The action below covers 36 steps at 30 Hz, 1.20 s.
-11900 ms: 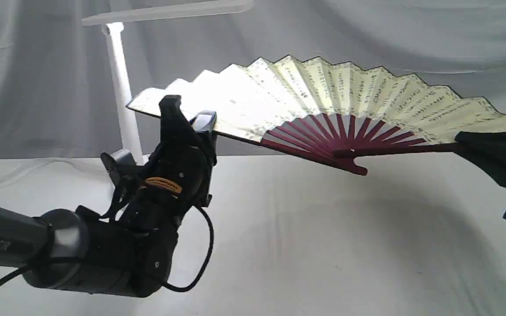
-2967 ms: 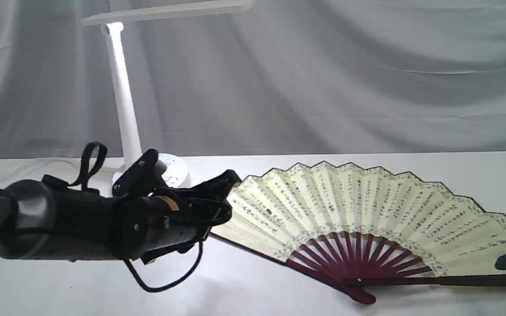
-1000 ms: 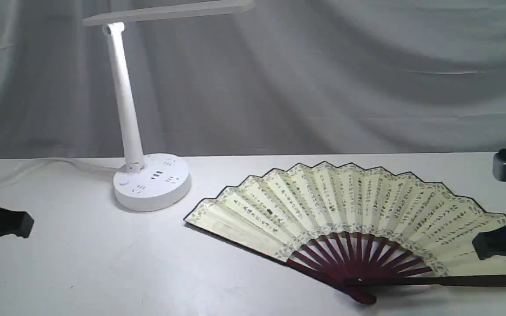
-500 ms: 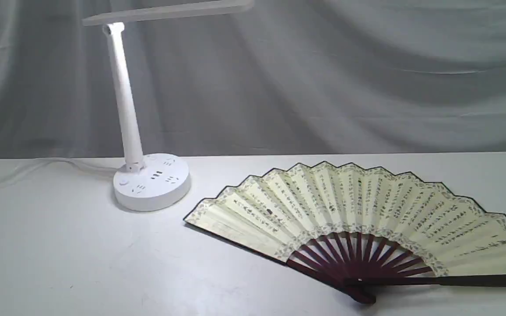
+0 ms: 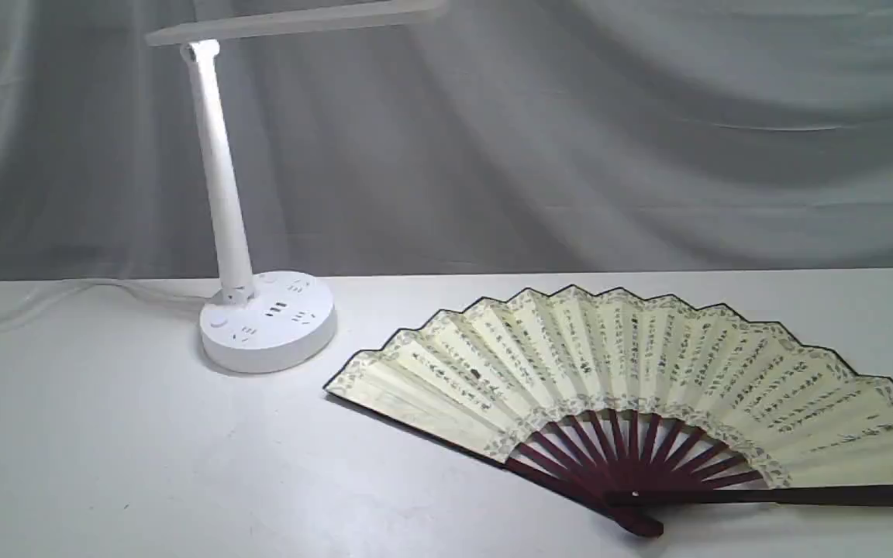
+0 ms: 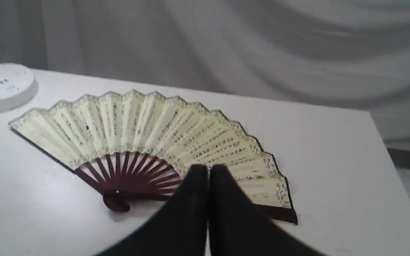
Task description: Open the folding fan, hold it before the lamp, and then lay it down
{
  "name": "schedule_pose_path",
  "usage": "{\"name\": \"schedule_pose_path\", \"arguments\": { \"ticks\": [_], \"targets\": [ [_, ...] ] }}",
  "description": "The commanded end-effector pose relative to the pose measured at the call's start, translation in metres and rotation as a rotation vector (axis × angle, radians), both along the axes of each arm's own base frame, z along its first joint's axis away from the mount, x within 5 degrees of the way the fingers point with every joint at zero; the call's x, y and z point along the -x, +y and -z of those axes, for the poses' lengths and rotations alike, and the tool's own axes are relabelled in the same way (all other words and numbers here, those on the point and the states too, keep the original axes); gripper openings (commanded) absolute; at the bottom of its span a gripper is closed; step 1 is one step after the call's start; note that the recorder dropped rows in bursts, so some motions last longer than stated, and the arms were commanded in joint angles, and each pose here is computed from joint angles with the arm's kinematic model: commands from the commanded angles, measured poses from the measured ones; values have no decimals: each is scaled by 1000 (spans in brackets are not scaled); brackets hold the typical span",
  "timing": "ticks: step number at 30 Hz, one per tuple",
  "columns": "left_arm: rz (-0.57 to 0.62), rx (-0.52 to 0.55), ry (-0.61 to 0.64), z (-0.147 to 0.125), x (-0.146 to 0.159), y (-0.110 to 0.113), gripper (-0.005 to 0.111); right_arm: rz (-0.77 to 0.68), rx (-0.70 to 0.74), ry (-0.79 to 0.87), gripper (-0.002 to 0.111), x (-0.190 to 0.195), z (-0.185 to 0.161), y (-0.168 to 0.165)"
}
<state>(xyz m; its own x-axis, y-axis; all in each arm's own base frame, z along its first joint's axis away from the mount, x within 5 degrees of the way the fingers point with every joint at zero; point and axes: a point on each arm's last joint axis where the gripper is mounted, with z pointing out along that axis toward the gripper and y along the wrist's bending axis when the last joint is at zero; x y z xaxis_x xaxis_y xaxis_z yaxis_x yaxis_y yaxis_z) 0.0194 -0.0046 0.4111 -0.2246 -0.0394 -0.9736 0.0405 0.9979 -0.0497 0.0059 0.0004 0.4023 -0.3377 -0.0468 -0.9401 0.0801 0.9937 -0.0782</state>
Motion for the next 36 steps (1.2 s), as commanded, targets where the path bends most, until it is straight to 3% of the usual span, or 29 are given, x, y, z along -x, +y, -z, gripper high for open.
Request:
{"name": "schedule_pose_path", "arguments": {
  "ticks": [1, 9, 14, 23, 32, 36],
  "targets": [
    [21, 21, -76, 5, 32, -2, 0, 16, -13, -67, 0, 35, 6, 3],
    [23, 15, -277, 18, 97, -2, 0, 28, -2, -211, 0, 92, 24, 9],
    [31, -6, -171, 28, 102, -3, 0, 27, -12, -153, 0, 89, 31, 9],
    [16, -7, -185, 54, 57, -1, 0, 20, 22, -205, 0, 39, 57, 3],
    [7, 73, -237, 116, -3, -1, 0, 7, 3, -256, 0, -14, 112, -2],
    [-14, 84, -265, 142, -18, 0, 0, 7, 5, -366, 0, -29, 129, -4]
  ]
}}
